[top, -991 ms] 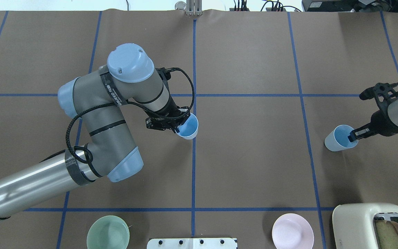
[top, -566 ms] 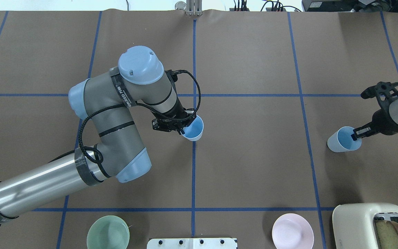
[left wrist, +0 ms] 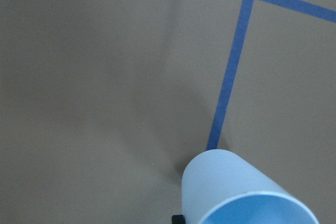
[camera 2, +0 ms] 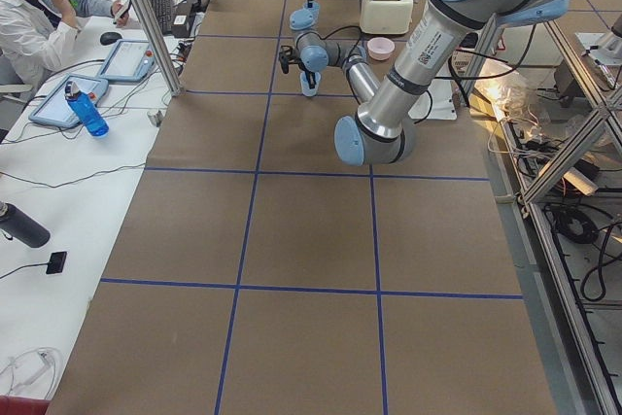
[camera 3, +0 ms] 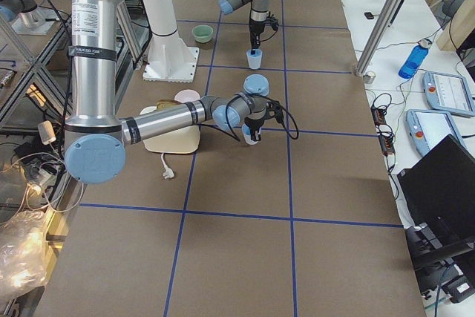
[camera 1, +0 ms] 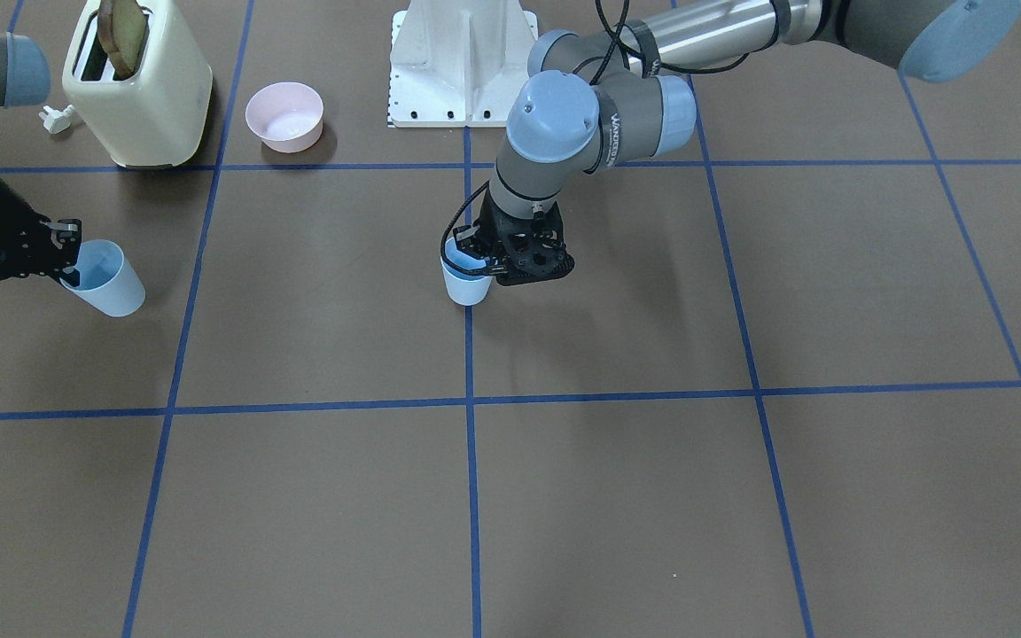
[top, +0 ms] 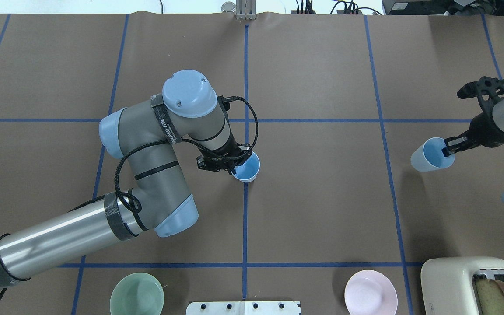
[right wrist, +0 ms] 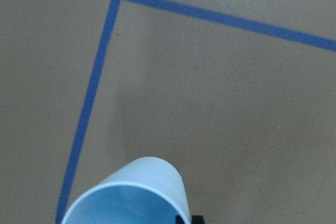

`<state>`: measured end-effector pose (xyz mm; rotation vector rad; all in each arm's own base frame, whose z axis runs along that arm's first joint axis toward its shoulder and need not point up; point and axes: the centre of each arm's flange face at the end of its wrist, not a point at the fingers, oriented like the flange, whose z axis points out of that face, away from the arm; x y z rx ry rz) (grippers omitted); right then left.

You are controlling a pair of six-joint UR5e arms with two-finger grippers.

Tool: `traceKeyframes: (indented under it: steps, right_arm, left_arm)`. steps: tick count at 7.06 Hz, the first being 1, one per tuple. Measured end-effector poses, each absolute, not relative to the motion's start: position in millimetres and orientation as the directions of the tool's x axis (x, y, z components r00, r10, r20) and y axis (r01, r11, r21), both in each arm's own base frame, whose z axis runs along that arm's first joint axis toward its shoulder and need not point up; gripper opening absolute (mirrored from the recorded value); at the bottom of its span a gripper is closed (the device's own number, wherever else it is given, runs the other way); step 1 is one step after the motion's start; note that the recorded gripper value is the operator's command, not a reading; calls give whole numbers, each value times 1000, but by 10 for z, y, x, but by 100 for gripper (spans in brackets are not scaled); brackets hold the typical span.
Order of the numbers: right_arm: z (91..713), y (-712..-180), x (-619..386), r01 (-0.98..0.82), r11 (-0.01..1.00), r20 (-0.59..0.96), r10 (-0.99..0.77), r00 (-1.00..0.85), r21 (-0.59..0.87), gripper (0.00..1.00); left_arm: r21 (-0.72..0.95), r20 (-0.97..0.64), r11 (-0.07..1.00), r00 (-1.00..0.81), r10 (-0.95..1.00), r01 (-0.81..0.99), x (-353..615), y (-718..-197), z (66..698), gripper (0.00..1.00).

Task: Stack blue cups with both arms
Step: 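Set the cup down centrally with the left gripper while the right grasps its cup, then carry the right cup toward the center cup while the left gripper releases and withdraws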

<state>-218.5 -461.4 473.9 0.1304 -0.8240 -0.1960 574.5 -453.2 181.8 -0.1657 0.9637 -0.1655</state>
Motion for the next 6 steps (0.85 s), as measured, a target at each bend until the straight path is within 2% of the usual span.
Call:
traceKeyframes:
  steps: [1,2,3,6]
  right_arm:
    - [4534,-4698,-2190,114,975,715,-218,664,191,0]
    - [4356,-4778,-2218,110,975,716,-218,664,195,0]
    - [4176,-4866,-2253,106,974,717,-218,662,199,0]
    - [3488,-5041,-2355,100,975,717,-212,664,196,0]
  left_arm:
    - [-212,-800,975,561,-212,66,5757,-4531,1830,2]
    - [-210,-801,976,561,-209,64,5771,-4523,1837,13]
    - [-205,-806,977,557,-202,58,5796,-4509,1850,46]
    - [-186,-825,982,537,-179,42,5858,-4491,1875,91]
